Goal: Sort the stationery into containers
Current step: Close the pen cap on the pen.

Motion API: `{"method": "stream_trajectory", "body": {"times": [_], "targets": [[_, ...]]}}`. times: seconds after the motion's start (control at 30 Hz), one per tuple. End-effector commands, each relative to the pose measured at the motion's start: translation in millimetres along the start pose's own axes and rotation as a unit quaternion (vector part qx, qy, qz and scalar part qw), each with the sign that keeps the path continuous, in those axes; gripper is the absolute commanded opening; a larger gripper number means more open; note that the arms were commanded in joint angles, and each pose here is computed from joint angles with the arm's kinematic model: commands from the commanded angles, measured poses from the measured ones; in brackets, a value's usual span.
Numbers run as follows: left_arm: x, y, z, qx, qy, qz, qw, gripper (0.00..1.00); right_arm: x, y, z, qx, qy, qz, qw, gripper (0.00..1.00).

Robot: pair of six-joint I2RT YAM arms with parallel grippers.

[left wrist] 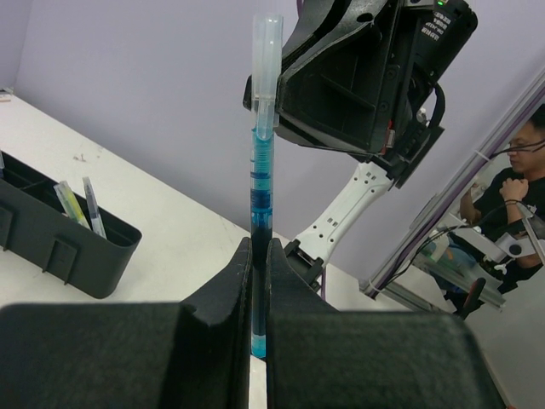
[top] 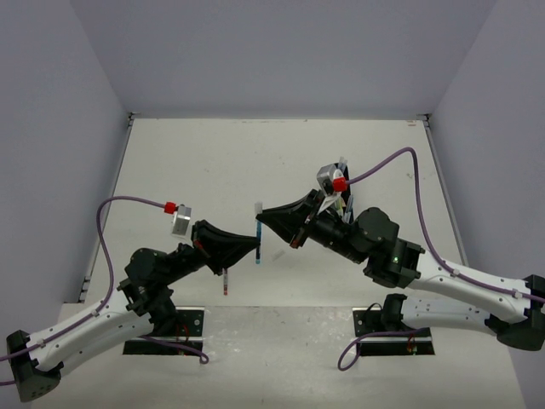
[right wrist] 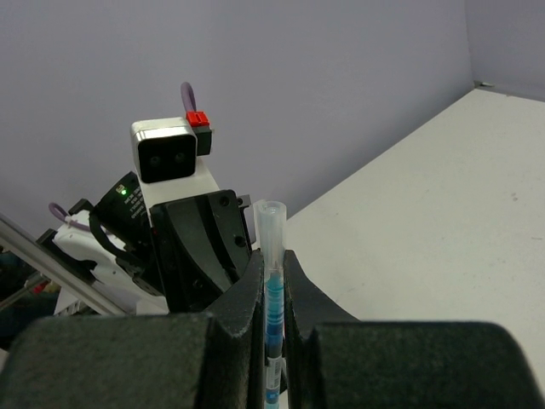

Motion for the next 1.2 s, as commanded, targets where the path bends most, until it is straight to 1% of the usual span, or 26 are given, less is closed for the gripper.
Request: {"method": "stream_trajectory", "body": {"times": [0.0, 0.1, 0.33, 0.47, 0.7, 0.87, 0.9, 1.07, 1.17], "targets": [[-23.5, -12.3, 1.8, 0.02, -0.048, 0.012, 0.999, 0.0, 3.1, 3.1, 1.7, -0.014, -0.004, 0.015, 1.0, 0.0], [-24.3, -12.1, 0.9, 0.021, -0.054, 0.014, 0.998, 0.0, 5.1, 3.8, 2.7, -0.018, -0.001, 0.021, 1.0, 0.01], [-29.3, -12.1, 0.8, 0.024, -0.075, 0.019, 0.997, 0.0, 11.5, 4.7, 5.1, -0.023, 0.007, 0.034, 0.999, 0.13], [-29.0, -12.0, 2.9, 0.026, -0.074, 0.022, 0.997, 0.0, 14.9, 4.8, 5.8, -0.025, 0.014, 0.031, 0.999, 0.15], [-22.0, -8.1, 5.7, 0.022, -0.06, 0.025, 0.998, 0.0, 16.1, 4.6, 5.0, -0.028, 0.016, 0.026, 0.999, 0.22], [-19.3, -7.0, 6.2, 0.022, -0.054, 0.027, 0.998, 0.0, 16.4, 4.2, 4.2, -0.026, 0.018, 0.023, 0.999, 0.36], [-19.8, -7.3, 6.3, 0.022, -0.054, 0.027, 0.998, 0.0, 16.9, 4.1, 3.7, -0.027, 0.019, 0.024, 0.999, 0.36], [-21.8, -7.3, 7.1, 0.02, -0.056, 0.028, 0.998, 0.0, 19.3, 6.0, 3.3, -0.036, 0.025, 0.022, 0.999, 0.31], [-24.8, -7.2, 8.2, 0.017, -0.058, 0.032, 0.998, 0.0, 22.1, 6.0, 3.3, -0.038, 0.031, 0.021, 0.999, 0.3]]}}
Point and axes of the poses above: each gripper's point midway between its finger pads, its own z axis out along the fingers, its own y axis along the line the jaws close on, x = y × z, the point moved 3 cm from there along -z, back along the fingers, and after that the axes turned 4 degrees about z, right-handed, at the moved point
